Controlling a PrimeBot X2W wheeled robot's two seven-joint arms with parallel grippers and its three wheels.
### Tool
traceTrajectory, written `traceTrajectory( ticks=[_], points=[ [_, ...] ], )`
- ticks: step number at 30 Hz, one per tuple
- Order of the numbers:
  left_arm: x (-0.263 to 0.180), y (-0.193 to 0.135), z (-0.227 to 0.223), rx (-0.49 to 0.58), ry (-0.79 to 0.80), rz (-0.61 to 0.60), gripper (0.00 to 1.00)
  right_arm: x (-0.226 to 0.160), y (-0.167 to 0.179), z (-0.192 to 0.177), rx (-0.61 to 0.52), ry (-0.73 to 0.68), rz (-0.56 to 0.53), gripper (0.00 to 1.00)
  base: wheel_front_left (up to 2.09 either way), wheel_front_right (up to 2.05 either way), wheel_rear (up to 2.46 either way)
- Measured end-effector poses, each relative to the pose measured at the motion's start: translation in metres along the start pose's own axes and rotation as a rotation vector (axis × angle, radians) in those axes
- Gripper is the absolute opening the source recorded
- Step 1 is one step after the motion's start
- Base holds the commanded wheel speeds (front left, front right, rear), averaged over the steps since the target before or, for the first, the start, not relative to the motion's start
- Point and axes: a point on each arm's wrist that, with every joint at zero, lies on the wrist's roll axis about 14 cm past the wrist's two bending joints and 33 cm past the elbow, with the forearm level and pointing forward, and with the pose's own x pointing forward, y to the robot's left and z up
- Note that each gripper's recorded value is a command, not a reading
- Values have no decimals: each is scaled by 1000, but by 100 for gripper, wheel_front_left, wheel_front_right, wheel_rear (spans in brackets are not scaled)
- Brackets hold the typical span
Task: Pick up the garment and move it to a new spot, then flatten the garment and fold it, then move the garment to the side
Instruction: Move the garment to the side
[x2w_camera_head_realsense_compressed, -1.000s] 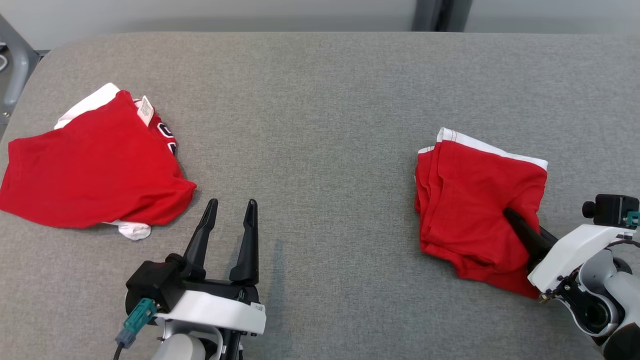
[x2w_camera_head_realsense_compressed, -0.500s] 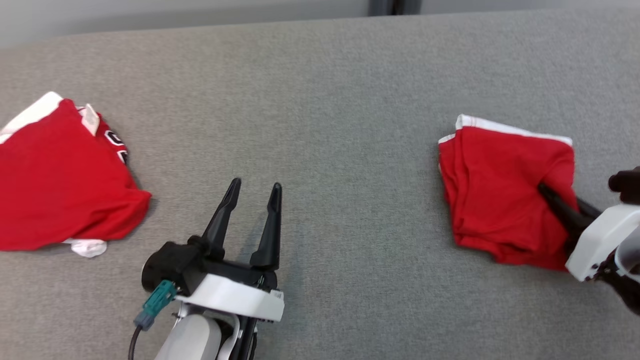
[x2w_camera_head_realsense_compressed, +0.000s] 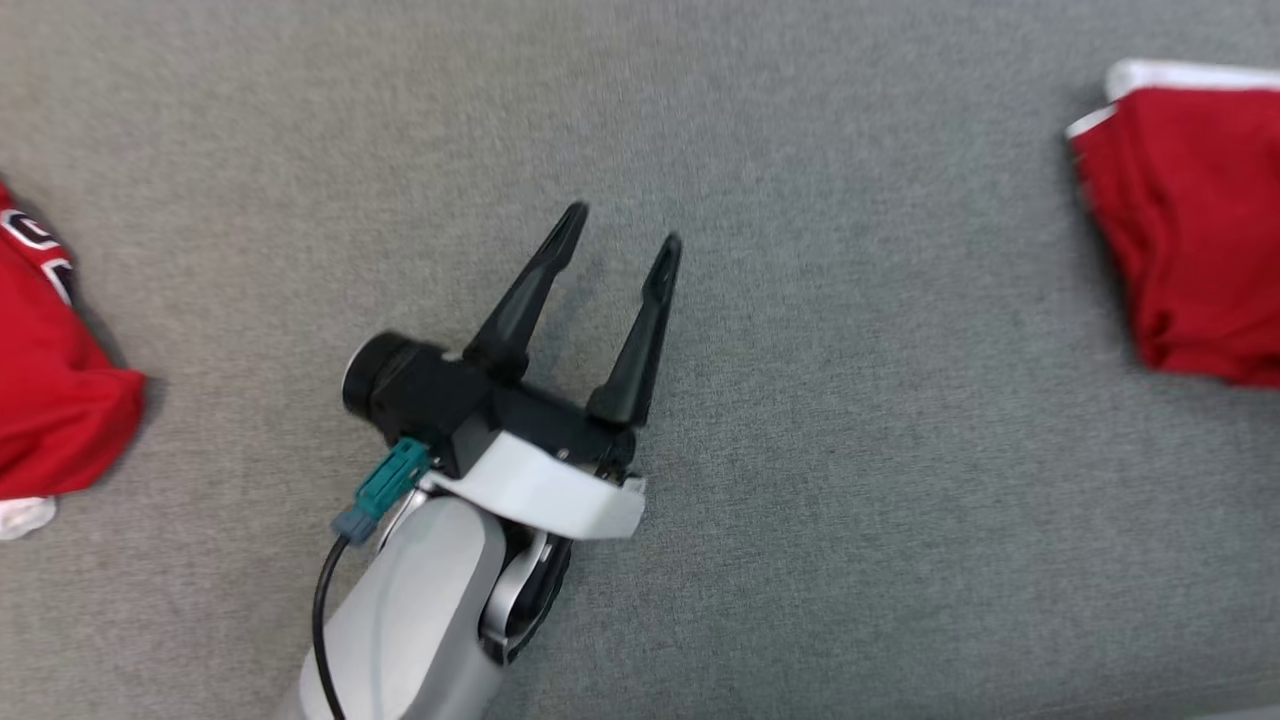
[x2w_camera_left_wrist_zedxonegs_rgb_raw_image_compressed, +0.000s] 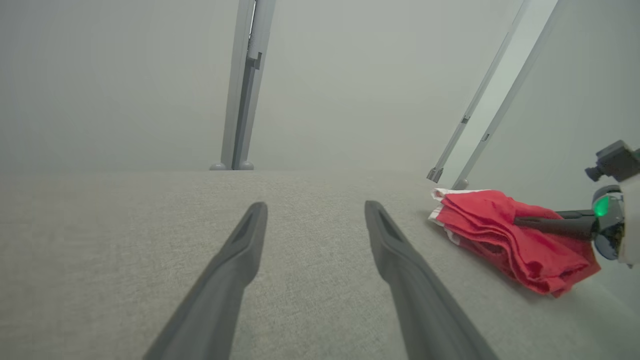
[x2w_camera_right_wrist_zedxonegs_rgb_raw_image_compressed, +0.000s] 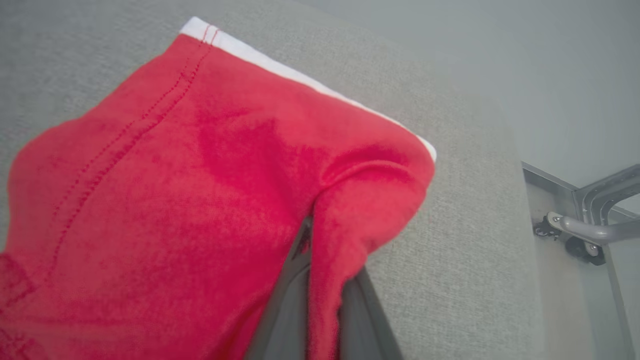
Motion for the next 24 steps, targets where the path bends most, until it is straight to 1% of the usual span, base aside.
traceTrajectory(
  ticks=[5,6,9,13,19,24],
  points=[
    [22,-3,-18,-11,17,-55,100,6,-39,-18,-117,79,-48,0,0,0,0],
    [28,-4,-27,-13,28,-73,100,7,-52,-28,-157,121,-64,0,0,0,0],
    [35,-2,-37,-17,38,-88,100,9,-71,-41,-222,177,-84,0,0,0,0],
    [43,1,-44,-25,34,-94,100,14,-89,-45,-298,212,-104,0,0,0,0],
    [46,4,-50,-29,34,-96,100,21,-121,-31,-346,201,-184,0,0,0,0],
    [46,8,-49,-31,30,-84,100,21,-139,-35,-373,230,-235,0,0,0,0]
  ],
)
